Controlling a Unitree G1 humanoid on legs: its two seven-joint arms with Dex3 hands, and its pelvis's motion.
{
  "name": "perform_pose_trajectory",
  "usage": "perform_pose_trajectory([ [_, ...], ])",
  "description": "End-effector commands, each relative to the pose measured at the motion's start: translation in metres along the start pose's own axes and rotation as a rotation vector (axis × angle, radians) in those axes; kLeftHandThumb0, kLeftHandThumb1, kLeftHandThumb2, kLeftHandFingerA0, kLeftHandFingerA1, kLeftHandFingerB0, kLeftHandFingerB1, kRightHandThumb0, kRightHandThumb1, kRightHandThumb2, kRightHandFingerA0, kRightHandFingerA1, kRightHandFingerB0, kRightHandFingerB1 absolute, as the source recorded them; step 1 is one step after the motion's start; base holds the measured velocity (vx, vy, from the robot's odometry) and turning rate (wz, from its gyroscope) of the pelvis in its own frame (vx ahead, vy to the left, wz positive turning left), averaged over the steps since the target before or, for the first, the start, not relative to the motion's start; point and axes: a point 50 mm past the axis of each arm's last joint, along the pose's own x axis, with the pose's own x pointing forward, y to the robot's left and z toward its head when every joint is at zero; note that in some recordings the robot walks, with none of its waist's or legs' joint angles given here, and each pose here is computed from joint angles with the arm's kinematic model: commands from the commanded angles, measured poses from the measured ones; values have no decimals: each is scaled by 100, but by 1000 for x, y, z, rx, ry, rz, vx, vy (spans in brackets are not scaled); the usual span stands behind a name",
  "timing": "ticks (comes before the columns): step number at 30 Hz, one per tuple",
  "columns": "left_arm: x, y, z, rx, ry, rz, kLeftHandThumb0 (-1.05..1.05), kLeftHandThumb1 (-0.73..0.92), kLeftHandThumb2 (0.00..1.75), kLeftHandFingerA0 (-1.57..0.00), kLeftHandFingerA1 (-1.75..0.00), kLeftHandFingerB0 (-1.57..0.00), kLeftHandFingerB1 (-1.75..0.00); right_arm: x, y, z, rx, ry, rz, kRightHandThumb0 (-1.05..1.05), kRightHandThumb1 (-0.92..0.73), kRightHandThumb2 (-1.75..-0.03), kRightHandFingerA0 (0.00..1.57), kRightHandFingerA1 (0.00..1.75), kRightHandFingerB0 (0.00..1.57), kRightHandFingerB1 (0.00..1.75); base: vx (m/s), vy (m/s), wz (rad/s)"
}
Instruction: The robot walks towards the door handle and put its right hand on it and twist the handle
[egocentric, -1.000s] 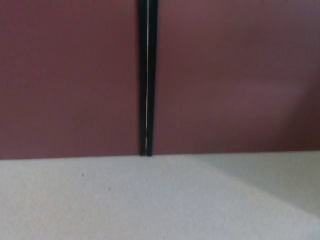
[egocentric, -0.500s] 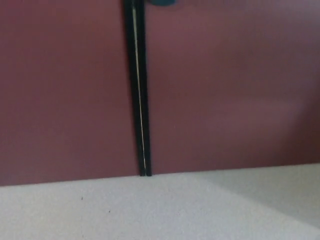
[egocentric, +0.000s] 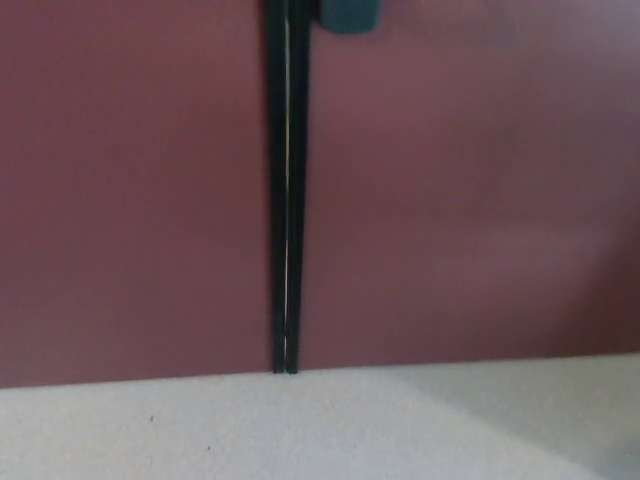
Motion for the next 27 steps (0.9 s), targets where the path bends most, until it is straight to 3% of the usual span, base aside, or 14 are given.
perform_pose_trajectory([
  [1, -1, -2, -3, 8, 3, -9, -37, 48, 75, -69, -61, -48, -52, 1, -3, 1, -6, 2, 2, -28, -66, -60, 80, 60, 60, 44, 0, 0, 0],
  [5, 0, -1, -2, -5, 3, -8, -37, 48, 75, -69, -61, -48, -52, 1, -2, 3, -5, 1, 3, -28, -66, -60, 81, 60, 60, 44, 110, 8, 5],
  [6, 0, -2, -2, -5, 2, -8, -29, 57, 57, -74, -50, -53, -41, 1, -2, 3, -3, 3, 3, -28, -66, -60, 81, 60, 60, 44, 128, -33, 4],
  [11, 0, -2, -2, -1, 0, -14, -29, 57, 57, -74, -50, -53, -41, 1, -1, 3, -11, 2, 2, -28, -66, -59, 80, 60, 60, 44, 124, -153, -3],
  [27, 0, -3, -2, 24, 9, -10, -30, 57, 57, -75, -50, -53, -41, 1, 2, 3, 25, 8, 11, -29, -69, -61, 78, 55, 56, 43, 81, 119, -2],
])
